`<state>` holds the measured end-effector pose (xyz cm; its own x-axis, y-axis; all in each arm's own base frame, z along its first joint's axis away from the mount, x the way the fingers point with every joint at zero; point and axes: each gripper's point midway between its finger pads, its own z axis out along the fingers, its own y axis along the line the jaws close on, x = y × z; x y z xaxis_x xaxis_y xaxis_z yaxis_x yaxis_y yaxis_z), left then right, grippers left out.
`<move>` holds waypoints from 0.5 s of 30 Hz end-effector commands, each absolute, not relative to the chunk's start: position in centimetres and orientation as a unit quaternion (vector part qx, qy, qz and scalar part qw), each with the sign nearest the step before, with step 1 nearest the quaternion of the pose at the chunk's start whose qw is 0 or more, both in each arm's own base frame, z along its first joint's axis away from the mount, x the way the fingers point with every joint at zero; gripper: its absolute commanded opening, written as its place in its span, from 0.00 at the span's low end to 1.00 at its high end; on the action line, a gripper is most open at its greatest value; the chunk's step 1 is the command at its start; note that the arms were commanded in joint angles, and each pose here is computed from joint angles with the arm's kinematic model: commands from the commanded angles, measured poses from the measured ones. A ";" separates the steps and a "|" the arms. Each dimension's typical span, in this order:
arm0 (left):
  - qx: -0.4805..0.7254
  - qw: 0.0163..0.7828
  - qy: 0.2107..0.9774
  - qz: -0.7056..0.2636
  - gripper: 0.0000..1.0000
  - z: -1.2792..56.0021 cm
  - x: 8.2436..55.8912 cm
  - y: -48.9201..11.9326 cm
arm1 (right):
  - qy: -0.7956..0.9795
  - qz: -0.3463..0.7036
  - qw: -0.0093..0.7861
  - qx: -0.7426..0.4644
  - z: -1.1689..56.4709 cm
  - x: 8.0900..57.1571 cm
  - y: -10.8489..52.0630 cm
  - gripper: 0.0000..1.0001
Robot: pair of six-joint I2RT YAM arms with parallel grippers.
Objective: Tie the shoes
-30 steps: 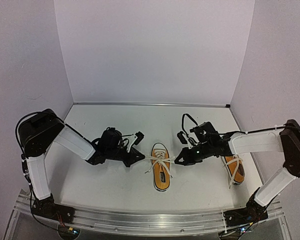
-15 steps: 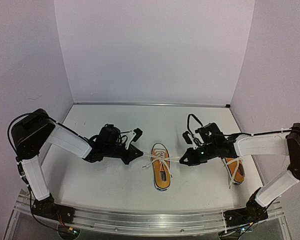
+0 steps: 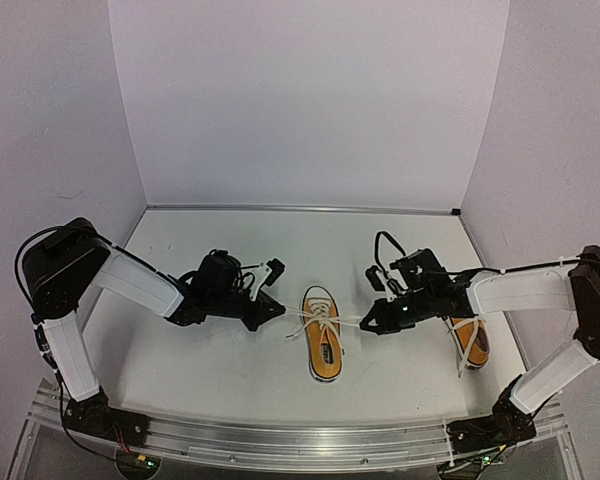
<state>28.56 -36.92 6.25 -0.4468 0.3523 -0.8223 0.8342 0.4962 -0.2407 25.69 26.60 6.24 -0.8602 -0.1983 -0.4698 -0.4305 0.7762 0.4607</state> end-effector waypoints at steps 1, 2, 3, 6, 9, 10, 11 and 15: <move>0.338 0.381 0.818 -0.266 0.00 5.5 31.4 -33.8 | 0.949 0.220 0.170 -0.150 3.0 25.1 23.3 0.00; 0.337 0.381 0.819 -0.265 0.00 5.5 31.4 -33.8 | 0.949 0.219 0.169 -0.150 2.9 25.0 23.2 0.00; 0.337 0.381 0.819 -0.264 0.00 5.4 31.5 -33.7 | 0.950 0.218 0.167 -0.150 2.7 25.0 23.2 0.00; 0.335 0.383 0.819 -0.263 0.00 5.5 31.7 -33.6 | 0.951 0.215 0.166 -0.149 2.5 25.1 23.1 0.00; 0.333 0.382 0.821 -0.263 0.00 5.4 32.0 -33.6 | 0.952 0.214 0.158 -0.149 1.7 25.1 23.3 0.00; 0.332 0.382 0.821 -0.263 0.00 5.4 32.1 -33.6 | 0.952 0.216 0.155 -0.149 1.4 25.1 23.4 0.00; 0.331 0.382 0.822 -0.263 0.00 5.4 32.2 -33.5 | 0.952 0.219 0.153 -0.149 1.3 25.1 23.6 0.00; 0.337 0.385 0.816 -0.268 0.00 6.4 32.3 -33.7 | 0.939 0.262 0.159 -0.154 3.6 25.3 25.2 0.00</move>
